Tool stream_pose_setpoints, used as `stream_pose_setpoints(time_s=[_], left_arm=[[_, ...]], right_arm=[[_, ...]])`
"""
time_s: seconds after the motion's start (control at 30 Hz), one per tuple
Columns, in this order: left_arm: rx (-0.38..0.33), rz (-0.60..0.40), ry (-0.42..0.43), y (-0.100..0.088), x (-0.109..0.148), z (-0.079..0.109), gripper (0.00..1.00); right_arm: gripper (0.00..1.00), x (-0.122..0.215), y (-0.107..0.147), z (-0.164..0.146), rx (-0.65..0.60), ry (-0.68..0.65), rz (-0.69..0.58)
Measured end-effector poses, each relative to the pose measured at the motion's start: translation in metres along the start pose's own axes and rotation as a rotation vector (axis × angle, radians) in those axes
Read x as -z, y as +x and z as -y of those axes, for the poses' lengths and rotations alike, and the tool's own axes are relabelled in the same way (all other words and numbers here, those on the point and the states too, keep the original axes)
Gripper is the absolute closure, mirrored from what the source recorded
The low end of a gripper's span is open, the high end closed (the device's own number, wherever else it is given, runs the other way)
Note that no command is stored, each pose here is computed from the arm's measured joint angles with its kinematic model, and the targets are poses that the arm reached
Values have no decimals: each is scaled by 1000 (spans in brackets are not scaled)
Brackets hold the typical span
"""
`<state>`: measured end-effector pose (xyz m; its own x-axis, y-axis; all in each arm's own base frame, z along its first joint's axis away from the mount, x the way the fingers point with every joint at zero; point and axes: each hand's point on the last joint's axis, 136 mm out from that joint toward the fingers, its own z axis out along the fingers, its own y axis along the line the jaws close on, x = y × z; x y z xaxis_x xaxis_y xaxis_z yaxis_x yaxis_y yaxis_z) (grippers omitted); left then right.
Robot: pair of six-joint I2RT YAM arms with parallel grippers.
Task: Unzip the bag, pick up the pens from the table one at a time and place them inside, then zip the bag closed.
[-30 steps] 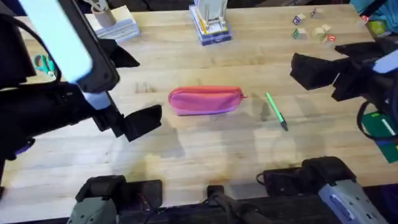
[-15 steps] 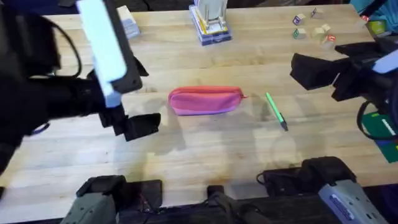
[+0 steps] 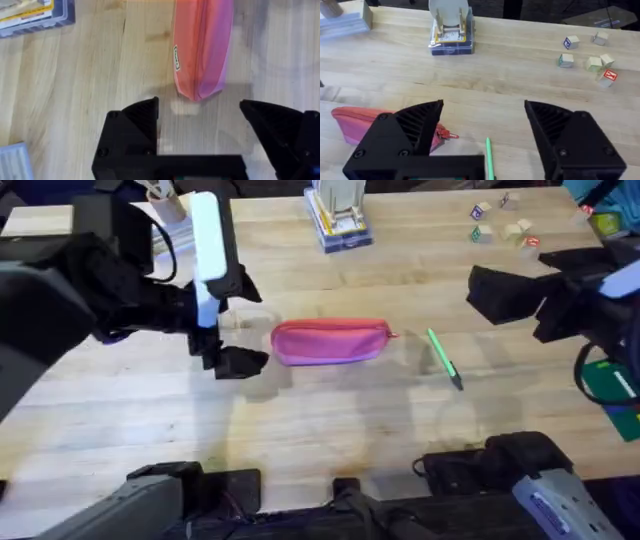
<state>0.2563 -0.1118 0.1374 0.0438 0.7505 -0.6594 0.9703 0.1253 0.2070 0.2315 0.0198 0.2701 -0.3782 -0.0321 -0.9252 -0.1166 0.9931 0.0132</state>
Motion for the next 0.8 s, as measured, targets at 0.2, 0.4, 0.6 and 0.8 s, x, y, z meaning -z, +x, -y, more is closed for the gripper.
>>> stream_pose_setpoints(time_s=[0.2, 0.4, 0.6, 0.8], left_arm=[[41, 27, 60, 9, -18, -1, 7], [85, 96, 118, 17, -42, -6, 7], [106, 148, 142, 16, -52, -7, 7], [117, 170, 153, 15, -54, -6, 8]], right_arm=[[4, 0, 0, 0, 0, 0, 0], [4, 0, 0, -3, 0, -19, 0], [4, 0, 0, -4, 0, -23, 0], [4, 0, 0, -4, 0, -23, 0]])
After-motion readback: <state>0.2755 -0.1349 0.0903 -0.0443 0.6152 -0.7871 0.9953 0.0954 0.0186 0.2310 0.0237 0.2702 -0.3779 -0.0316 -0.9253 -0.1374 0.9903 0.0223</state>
